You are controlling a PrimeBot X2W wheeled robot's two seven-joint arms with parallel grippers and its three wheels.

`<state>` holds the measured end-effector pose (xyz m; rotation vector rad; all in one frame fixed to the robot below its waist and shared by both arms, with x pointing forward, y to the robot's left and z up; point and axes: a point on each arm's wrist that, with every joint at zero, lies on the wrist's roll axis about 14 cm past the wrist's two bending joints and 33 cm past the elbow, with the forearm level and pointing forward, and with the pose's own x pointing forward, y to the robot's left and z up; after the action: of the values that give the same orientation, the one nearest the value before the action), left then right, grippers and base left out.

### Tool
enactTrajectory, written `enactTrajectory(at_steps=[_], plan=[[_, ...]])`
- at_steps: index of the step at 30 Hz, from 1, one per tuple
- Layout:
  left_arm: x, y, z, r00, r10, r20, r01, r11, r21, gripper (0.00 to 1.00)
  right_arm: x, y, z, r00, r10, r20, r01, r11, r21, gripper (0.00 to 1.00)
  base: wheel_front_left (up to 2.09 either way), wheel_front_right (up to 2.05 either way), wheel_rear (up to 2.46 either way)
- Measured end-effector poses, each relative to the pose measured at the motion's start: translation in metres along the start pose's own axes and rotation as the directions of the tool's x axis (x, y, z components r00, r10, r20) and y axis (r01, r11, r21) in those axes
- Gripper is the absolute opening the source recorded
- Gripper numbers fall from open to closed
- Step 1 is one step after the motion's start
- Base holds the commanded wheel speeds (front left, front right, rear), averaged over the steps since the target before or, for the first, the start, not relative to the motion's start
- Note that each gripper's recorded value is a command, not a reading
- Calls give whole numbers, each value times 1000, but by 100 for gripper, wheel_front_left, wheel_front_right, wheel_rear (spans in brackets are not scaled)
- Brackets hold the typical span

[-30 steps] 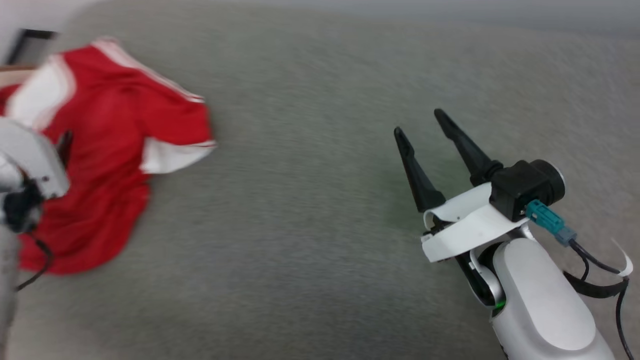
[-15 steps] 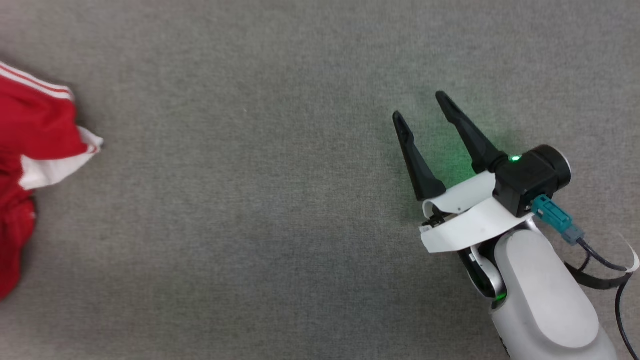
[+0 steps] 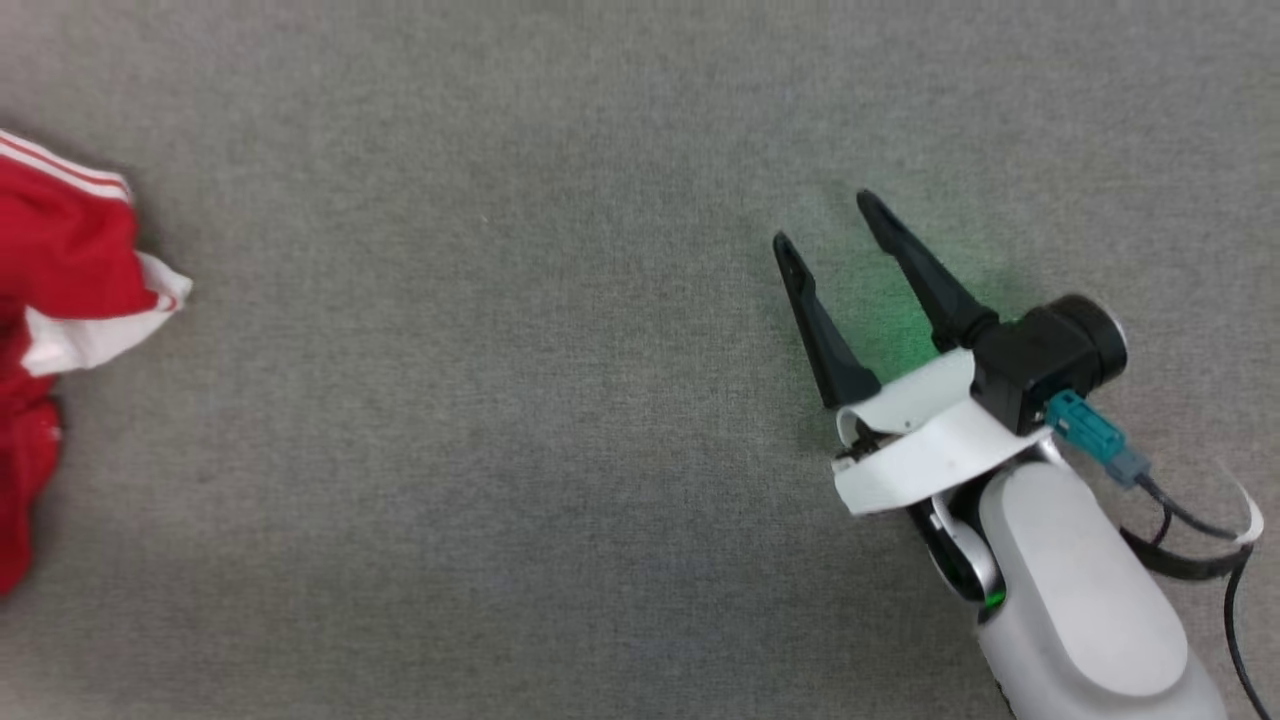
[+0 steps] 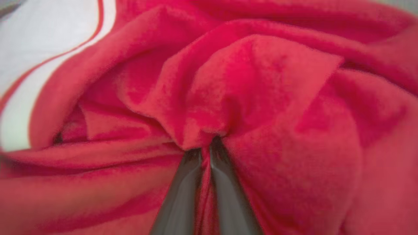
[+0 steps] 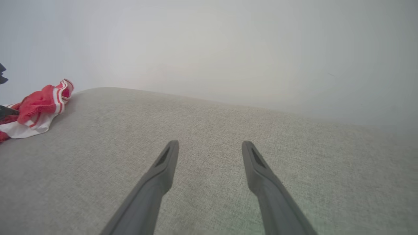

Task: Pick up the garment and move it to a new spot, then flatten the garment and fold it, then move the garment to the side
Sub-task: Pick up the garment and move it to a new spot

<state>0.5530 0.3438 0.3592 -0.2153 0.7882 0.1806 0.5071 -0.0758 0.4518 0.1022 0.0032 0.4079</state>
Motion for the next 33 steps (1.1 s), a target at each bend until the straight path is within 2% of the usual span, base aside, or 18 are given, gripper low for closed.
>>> enactTrajectory(at_steps=[5, 9, 13, 18, 21, 24, 29, 30, 33], plan=[[-28, -11, 33, 980, -42, 197, 36, 999, 33, 0, -9, 11, 12, 1000, 8, 13, -8, 1000, 18, 100, 0, 0, 0], [-66, -25, 86, 909, -97, 405, 74, 995, 74, 0, -15, 17, 30, 999, 6, 48, -7, 1000, 26, 100, 0, 0, 0], [-98, -72, 111, 837, -230, 496, 183, 973, 143, 0, -25, 19, 43, 998, -7, 70, 5, 1000, 29, 100, 0, 0, 0], [-145, -136, 135, 740, -408, 535, 293, 911, 290, 0, -43, 22, 53, 996, -26, 83, 23, 999, 34, 100, 0, 0, 0], [-177, -188, 146, 656, -543, 524, 370, 837, 403, 0, -49, 13, 70, 990, -57, 126, 54, 998, 31, 100, 0, 0, 0], [-208, -246, 148, 555, -679, 481, 468, 733, 495, 0, -57, -3, 84, 981, -111, 162, 107, 994, 32, 100, 0, 0, 0], [-237, -316, 136, 423, -817, 392, 601, 576, 554, 0, -76, -36, 92, 958, -217, 185, 212, 976, 46, 100, 0, 0, 0], [-240, -333, 126, 405, -845, 348, 632, 534, 561, 0, -80, -42, 92, 953, -239, 186, 234, 971, 52, 100, 0, 0, 0], [-252, -377, 84, 330, -924, 194, 743, 381, 550, 0, -89, -60, 93, 937, -293, 192, 286, 956, 64, 100, 0, 0, 0]])
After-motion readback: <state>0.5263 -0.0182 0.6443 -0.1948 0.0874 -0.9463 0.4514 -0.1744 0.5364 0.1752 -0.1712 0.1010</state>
